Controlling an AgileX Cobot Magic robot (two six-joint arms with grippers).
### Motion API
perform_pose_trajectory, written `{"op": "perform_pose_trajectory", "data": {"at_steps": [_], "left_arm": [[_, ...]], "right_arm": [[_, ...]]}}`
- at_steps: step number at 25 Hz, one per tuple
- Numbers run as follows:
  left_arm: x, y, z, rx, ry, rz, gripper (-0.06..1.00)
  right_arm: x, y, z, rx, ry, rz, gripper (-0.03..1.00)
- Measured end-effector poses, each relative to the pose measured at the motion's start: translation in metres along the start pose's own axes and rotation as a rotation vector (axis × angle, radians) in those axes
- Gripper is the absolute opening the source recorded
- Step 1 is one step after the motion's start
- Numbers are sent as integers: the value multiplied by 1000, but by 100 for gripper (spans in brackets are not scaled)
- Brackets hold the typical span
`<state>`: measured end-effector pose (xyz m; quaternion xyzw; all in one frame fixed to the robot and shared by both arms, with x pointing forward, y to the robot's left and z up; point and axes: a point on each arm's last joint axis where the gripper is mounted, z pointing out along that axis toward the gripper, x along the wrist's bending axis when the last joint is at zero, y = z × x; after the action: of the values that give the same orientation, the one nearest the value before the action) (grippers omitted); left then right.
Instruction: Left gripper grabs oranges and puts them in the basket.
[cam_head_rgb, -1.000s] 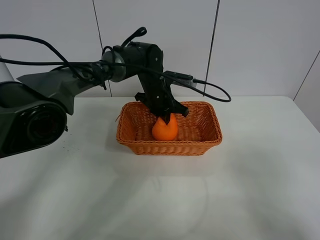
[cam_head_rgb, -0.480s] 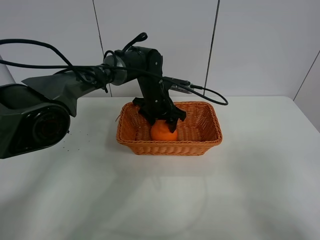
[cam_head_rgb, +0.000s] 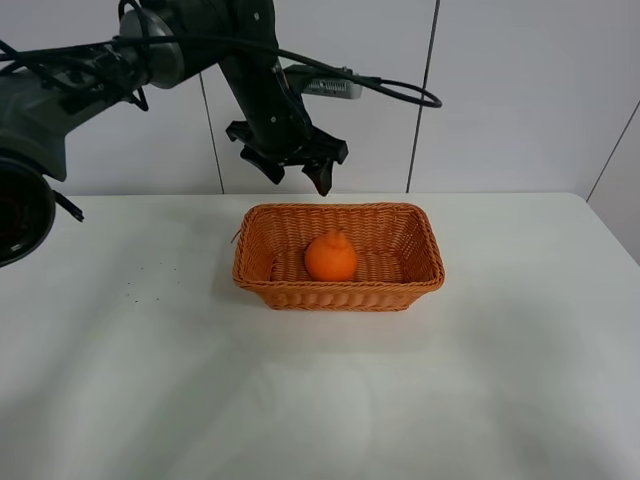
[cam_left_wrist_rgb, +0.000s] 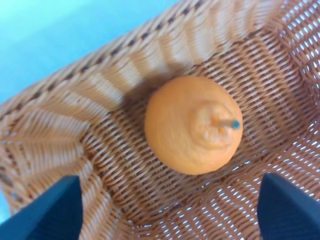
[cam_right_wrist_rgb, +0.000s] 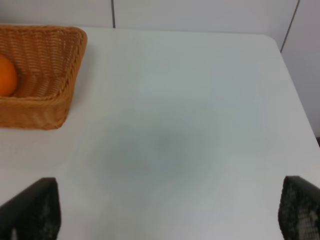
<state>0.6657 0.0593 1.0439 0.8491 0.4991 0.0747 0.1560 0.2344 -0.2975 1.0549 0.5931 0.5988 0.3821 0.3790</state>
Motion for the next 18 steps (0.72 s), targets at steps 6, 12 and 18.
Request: {"op": "perform_pose_trajectory", "data": {"at_steps": [6, 12, 18], "left_arm": [[32, -1, 0, 8, 26, -51, 82], [114, -11, -7, -3, 121, -190, 82], [198, -37, -19, -5, 189, -354, 81]], "right_arm": [[0, 0, 0, 0, 0, 0, 69], [0, 0, 0, 0, 0, 0, 69], [0, 0, 0, 0, 0, 0, 69]]}}
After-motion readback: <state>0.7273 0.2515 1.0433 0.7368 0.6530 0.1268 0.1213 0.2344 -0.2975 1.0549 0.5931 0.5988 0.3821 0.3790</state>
